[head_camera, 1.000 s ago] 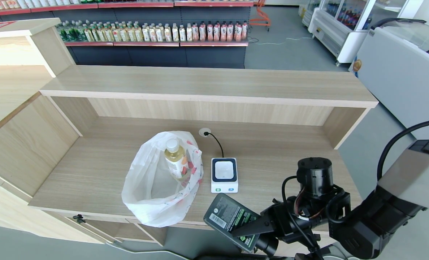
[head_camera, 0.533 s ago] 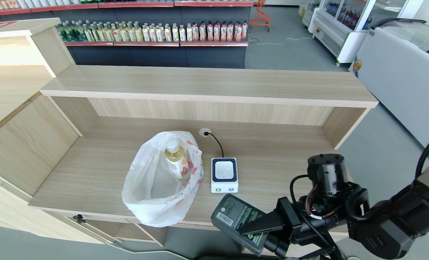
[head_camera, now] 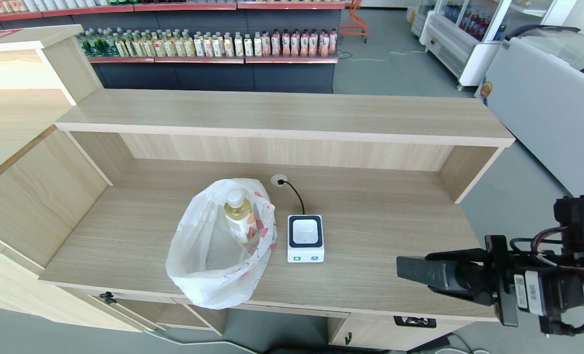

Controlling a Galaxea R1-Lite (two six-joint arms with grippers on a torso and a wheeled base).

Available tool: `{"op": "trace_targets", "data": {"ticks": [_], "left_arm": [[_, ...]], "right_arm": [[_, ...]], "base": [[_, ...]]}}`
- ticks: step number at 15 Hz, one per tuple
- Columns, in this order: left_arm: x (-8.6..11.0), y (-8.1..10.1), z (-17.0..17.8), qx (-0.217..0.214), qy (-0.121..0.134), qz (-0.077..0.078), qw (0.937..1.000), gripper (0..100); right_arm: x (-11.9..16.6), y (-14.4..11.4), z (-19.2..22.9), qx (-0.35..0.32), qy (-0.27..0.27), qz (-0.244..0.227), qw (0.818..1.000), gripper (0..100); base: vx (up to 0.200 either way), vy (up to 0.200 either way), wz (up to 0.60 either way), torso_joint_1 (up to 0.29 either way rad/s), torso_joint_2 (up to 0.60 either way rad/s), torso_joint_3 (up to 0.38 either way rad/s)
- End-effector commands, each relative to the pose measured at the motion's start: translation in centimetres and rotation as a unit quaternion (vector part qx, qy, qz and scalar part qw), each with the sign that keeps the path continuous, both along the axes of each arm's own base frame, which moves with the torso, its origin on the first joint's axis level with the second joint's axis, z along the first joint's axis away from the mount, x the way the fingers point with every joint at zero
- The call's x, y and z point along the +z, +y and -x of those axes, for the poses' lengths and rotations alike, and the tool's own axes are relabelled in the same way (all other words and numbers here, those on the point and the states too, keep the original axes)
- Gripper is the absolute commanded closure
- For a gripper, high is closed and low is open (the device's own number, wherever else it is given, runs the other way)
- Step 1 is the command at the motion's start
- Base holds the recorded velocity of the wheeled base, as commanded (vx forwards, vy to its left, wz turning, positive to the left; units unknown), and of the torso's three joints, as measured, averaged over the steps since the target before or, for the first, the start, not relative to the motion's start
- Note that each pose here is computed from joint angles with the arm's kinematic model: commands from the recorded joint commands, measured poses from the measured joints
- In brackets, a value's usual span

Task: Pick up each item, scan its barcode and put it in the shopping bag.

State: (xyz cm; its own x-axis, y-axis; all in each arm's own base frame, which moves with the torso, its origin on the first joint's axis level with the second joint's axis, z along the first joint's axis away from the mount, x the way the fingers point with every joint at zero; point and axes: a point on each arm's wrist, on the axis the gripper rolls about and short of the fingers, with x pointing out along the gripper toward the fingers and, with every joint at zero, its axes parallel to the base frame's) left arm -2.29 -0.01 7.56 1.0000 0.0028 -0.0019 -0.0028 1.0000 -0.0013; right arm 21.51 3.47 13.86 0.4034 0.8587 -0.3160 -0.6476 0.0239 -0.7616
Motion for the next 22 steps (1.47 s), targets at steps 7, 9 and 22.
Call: {"op": "trace_targets", "data": {"ticks": [7, 9, 22], "left_arm": [[0.0, 0.0, 0.0, 0.000, 0.000, 0.000, 1.0000, 0], [0.0, 0.0, 0.0, 0.000, 0.000, 0.000, 1.0000, 0], [0.0, 0.0, 0.0, 0.000, 0.000, 0.000, 1.0000, 0]], "right_arm": [[5.0, -1.5, -1.4, -0.324, 0.424, -0.404, 0.743, 100], [3.5, -1.0, -3.7, -0.332, 0.432, -0.420, 0.725, 100], [0.1, 5.6, -6.4, -0.352, 0.477, -0.441, 0.674, 100]], "base": [[0.000, 0.000, 0.00, 0.000, 0.00, 0.000], [0.000, 0.000, 0.00, 0.000, 0.00, 0.000], [0.000, 0.000, 0.00, 0.000, 0.00, 0.000]]}}
